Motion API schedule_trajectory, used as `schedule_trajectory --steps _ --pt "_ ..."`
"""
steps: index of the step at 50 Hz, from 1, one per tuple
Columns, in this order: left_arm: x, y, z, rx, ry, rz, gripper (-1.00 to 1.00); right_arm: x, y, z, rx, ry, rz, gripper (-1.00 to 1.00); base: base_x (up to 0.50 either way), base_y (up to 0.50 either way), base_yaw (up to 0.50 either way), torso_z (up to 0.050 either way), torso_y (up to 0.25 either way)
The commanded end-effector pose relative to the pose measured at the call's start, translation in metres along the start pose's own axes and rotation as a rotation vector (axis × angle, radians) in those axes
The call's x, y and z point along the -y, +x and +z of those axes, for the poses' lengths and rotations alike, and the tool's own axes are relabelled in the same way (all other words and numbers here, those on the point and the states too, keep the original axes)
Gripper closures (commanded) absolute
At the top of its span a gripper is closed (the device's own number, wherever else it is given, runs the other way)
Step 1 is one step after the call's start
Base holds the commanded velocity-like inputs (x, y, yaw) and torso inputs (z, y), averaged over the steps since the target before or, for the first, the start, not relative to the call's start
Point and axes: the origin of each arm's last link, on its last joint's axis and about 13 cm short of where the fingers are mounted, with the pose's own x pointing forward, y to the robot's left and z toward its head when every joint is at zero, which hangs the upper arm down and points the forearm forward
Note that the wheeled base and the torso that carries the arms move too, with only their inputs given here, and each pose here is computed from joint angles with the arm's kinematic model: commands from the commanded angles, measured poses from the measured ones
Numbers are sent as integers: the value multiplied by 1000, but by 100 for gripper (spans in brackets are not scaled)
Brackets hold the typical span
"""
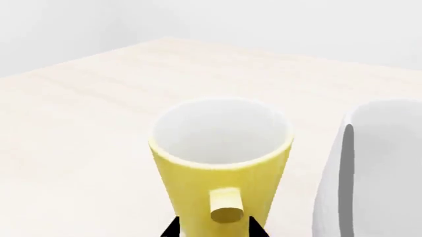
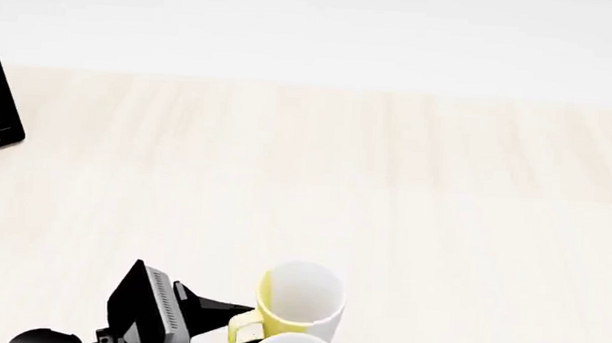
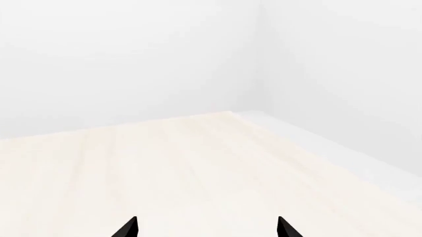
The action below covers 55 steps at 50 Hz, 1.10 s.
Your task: Put the yellow and white mug to the front of the white mug.
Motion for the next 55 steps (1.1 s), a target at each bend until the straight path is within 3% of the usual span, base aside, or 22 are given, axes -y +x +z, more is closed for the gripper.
schedule_trajectory --steps 1,55 --pt "-1 -2 -1 -4 -21 18 -100 0 0 0 -1 0 1 -100 0 0 0 0 0" --pt "-7 -7 1 158 -139 -30 -100 -2 1 -2 -4 -3 5 -100 0 0 0 0 0"
